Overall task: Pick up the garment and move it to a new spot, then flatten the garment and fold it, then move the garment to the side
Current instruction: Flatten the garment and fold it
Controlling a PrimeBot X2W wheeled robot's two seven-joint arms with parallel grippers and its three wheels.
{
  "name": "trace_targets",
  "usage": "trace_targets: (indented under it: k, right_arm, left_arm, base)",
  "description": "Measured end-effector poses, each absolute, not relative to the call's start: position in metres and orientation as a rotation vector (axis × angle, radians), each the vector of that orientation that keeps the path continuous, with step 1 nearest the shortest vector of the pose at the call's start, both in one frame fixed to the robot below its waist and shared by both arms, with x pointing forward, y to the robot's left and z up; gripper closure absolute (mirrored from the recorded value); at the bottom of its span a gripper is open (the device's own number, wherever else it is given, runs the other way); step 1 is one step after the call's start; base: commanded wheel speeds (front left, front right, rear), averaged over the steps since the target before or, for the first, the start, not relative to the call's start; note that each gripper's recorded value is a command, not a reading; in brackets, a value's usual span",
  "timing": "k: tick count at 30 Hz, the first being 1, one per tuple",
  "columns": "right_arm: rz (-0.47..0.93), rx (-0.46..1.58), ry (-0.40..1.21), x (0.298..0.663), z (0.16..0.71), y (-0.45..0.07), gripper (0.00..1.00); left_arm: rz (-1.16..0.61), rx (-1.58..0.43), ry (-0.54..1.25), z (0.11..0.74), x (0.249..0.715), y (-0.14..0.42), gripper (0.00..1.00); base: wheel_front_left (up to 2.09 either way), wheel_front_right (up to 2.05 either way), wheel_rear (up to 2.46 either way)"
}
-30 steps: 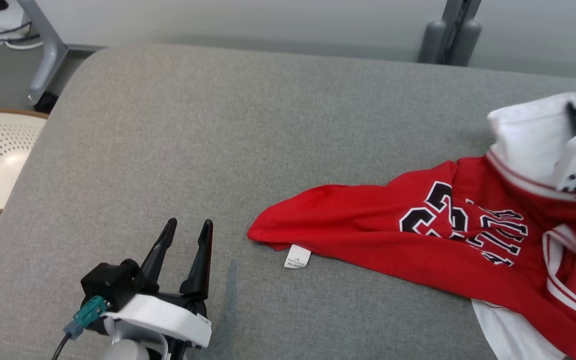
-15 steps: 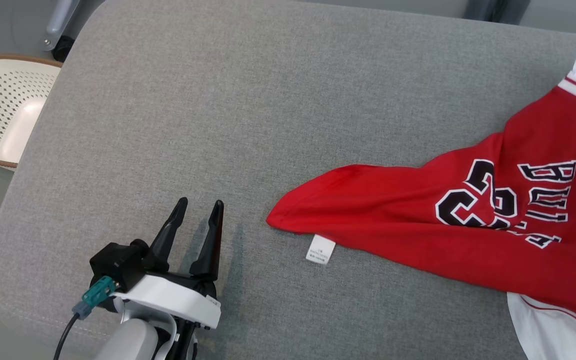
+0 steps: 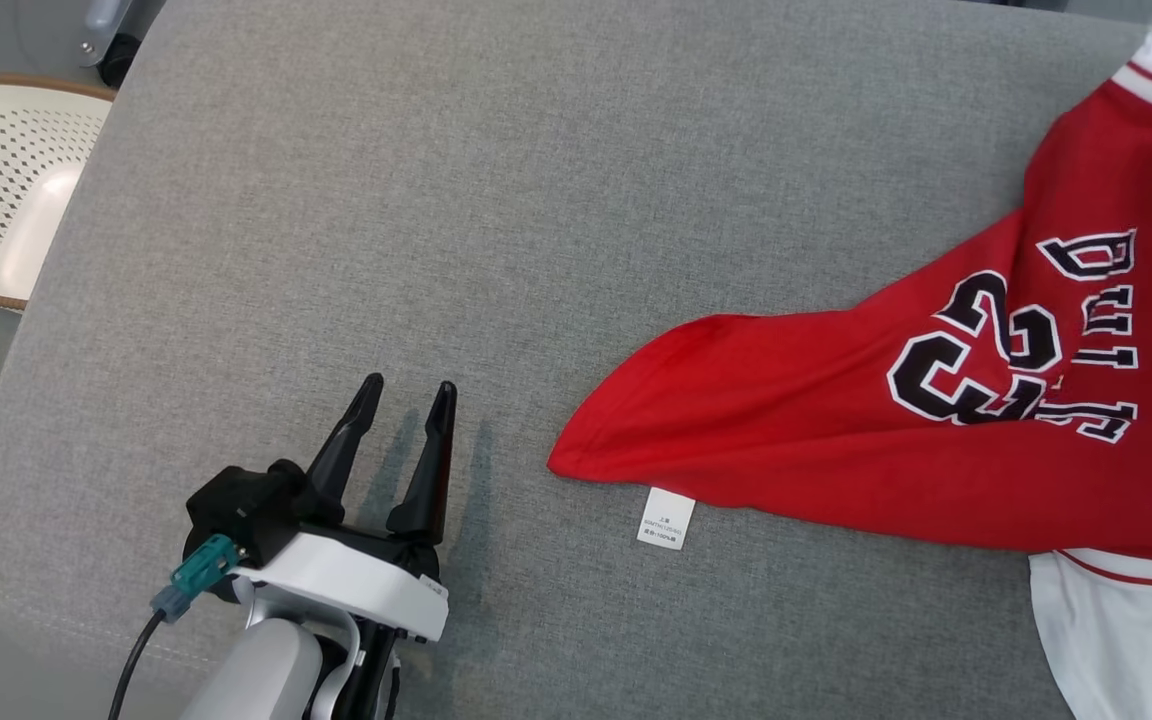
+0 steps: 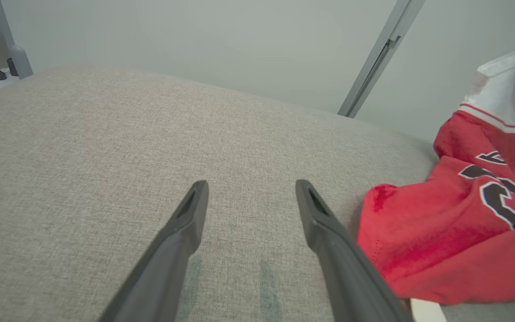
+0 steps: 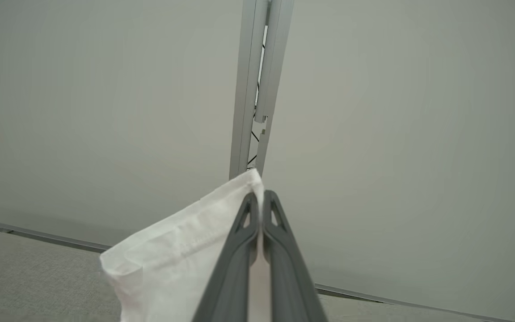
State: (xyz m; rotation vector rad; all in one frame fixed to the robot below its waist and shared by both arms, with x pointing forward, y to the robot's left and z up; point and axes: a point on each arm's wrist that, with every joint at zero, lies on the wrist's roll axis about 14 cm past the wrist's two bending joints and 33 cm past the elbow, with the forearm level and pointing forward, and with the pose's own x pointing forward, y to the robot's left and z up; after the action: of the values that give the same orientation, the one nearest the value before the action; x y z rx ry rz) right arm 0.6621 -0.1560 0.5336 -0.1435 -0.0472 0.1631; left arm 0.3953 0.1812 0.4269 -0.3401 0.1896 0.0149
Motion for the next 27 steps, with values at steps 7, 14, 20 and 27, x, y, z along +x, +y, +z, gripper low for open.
trace_targets:
  k: [7, 14, 20, 27]
  right_arm:
    - [0.195, -0.118, 0.007, 0.658, 0.518, -0.139, 0.00]
    - [0.215, -0.090, -0.016, 0.631, 0.533, -0.133, 0.00]
    - [0.248, -0.023, -0.066, 0.583, 0.551, -0.128, 0.00]
    - [0.226, 0.057, -0.063, 0.523, 0.545, -0.154, 0.00]
  left_arm:
    - [0.013, -0.341, 0.190, 0.427, 0.396, 0.180, 0.00]
    - [-0.011, -0.347, 0.155, 0.441, 0.393, 0.174, 0.00]
    - [-0.014, -0.334, 0.125, 0.454, 0.383, 0.179, 0.00]
    - [-0.053, -0.334, 0.121, 0.463, 0.373, 0.169, 0.00]
  base:
    - [0.00, 0.00, 0.00]
    - [0.00, 0.00, 0.00]
    - [0.00, 0.00, 0.00]
    - [0.00, 0.00, 0.00]
